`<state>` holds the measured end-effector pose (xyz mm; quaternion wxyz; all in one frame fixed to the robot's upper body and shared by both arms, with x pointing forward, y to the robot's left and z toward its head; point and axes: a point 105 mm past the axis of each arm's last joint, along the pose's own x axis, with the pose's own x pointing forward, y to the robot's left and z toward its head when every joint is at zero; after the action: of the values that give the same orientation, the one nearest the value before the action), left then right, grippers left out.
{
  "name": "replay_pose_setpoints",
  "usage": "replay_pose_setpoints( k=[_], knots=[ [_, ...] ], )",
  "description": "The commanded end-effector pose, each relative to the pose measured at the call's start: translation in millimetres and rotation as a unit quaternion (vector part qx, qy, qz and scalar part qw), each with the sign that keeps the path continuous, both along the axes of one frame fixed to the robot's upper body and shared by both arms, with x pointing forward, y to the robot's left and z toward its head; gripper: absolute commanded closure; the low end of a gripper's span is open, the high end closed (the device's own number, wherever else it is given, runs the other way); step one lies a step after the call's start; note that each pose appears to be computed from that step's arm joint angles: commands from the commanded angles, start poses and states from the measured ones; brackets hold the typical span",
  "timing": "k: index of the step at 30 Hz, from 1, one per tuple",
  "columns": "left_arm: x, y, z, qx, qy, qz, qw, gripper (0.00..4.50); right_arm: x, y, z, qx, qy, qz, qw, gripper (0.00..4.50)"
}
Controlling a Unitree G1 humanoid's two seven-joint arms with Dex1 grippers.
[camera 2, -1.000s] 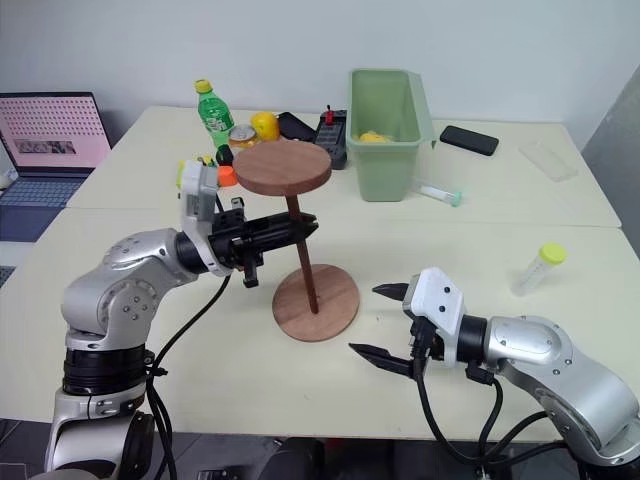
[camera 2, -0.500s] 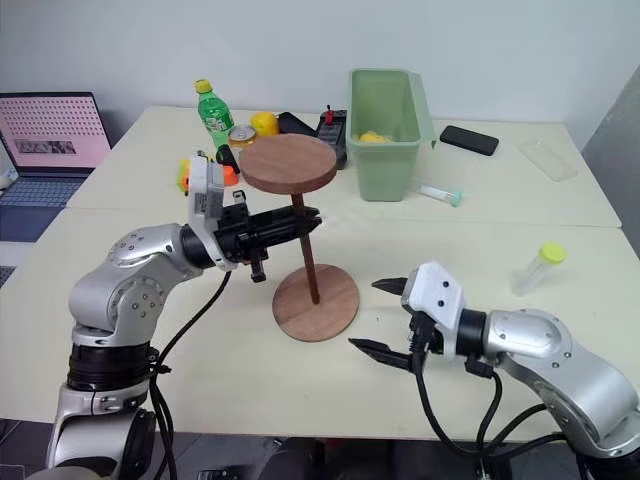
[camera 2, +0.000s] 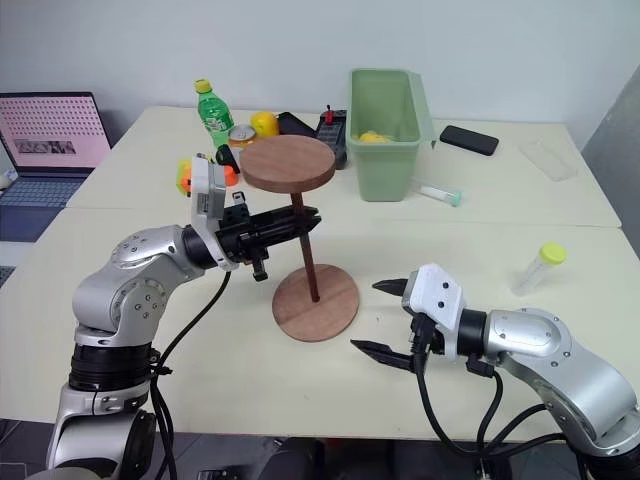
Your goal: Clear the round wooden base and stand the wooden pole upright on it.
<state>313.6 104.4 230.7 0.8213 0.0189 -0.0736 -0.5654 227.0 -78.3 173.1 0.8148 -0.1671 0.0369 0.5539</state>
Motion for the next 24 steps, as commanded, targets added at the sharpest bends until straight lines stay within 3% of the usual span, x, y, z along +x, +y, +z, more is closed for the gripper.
replay_pose_setpoints(
  k=[1, 17, 24],
  knots=[
    [-4.4, -3.1, 6.2, 0.001, -0.018, -0.006, 1.000, 4.25, -3.6, 0.5, 5.0, 0.002, -0.016, 0.009, 1.000, 0.00],
    [1.4, -5.0, -1.8, 0.006, -0.026, -0.001, 1.000, 4.25, -3.5, 0.9, 5.6, 0.001, -0.019, 0.012, 1.000, 0.00],
    [-3.5, 15.1, -16.1, 0.010, -0.006, 0.039, 0.999, 4.25, -3.2, 1.9, 8.7, 0.010, -0.022, 0.007, 1.000, 0.00]
  ],
)
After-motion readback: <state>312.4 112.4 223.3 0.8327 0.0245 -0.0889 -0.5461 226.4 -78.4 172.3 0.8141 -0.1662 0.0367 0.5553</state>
